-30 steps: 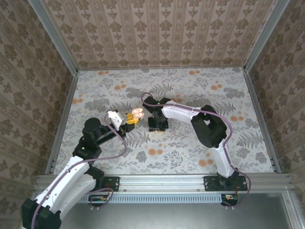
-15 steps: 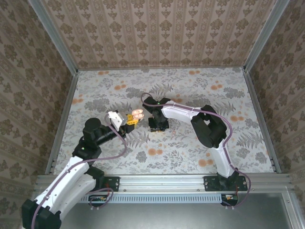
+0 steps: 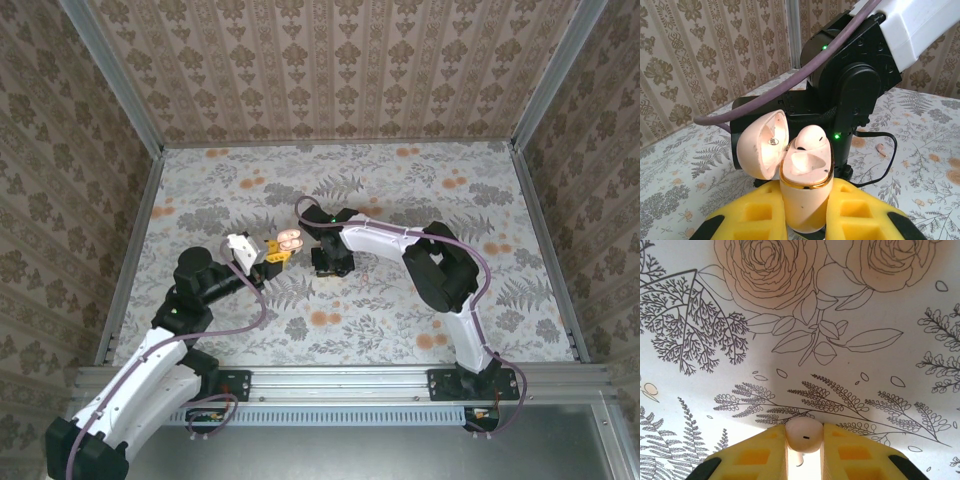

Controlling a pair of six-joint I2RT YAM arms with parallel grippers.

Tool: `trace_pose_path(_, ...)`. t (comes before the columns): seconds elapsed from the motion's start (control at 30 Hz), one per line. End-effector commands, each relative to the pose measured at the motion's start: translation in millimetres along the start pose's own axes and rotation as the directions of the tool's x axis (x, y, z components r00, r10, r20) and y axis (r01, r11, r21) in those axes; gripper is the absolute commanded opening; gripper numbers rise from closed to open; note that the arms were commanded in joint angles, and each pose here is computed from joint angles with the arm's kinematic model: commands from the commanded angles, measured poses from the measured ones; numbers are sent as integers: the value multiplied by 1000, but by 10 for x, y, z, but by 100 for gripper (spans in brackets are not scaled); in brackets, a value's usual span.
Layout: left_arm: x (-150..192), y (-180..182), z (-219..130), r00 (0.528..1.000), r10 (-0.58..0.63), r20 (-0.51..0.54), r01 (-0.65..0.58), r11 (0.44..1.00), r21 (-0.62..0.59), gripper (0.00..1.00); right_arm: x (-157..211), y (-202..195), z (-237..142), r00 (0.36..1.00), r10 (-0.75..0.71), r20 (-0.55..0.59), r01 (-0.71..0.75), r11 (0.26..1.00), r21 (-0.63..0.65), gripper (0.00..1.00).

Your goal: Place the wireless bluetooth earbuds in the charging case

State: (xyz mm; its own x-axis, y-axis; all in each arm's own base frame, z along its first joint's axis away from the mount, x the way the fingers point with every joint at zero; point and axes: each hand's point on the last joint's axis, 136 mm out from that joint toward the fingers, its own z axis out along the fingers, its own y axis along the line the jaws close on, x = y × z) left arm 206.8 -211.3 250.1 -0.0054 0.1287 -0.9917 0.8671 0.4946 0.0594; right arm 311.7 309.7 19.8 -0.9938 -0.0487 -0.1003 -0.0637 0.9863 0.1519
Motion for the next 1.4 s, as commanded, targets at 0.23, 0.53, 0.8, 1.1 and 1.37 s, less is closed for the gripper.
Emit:
trace_pose_path(0.23,-85,-20,-7,999,30,35,-30,999,13,0,-156,-16,-307,992,-19,127,20,1000,-6,18)
trace_pose_path(0.53,-28,9,20,1000,9,14,-9,1000,6,0,-228,-3,-616,977,-21,212,30,999,-38,18)
trace_pose_path(0.8,-30,20,38,1000,-3,15,2,1000,4,0,-291,20,-1083,941,16,338,28,992,-125,19)
trace_pose_path(1.1,-64,55,76,999,-19,31,19,1000,0,0,-270,91,-1455,908,51,415,44,976,-215,19)
trace_pose_path(1.37,-140,97,137,998,-33,53,33,999,0,0,-282,223,-1760,874,76,480,74,955,-288,19)
